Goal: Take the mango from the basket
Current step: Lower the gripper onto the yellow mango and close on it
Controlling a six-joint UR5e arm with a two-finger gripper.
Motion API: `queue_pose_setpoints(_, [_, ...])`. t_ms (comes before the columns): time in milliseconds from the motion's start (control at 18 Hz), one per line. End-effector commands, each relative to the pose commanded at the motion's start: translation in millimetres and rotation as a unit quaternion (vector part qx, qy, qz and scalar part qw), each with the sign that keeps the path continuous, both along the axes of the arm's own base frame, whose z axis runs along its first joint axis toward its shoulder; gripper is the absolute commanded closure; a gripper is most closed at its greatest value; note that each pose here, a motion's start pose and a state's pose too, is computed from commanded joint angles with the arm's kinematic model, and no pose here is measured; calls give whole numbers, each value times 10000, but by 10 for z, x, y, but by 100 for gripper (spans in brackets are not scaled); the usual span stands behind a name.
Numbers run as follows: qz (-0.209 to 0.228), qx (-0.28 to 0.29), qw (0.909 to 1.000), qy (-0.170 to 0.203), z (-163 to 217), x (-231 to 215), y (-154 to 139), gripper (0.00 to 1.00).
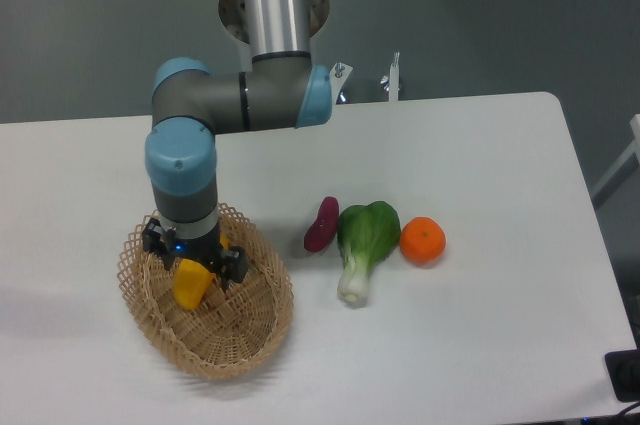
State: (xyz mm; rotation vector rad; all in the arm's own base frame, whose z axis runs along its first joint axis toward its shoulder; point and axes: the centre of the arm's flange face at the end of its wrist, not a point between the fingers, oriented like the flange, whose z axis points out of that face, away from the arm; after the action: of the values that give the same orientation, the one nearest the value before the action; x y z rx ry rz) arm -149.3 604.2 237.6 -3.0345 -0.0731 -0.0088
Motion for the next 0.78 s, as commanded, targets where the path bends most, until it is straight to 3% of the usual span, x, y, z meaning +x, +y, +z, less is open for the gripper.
queue_pose_setpoints(778, [47, -145, 9999, -64, -243, 71, 18, 0])
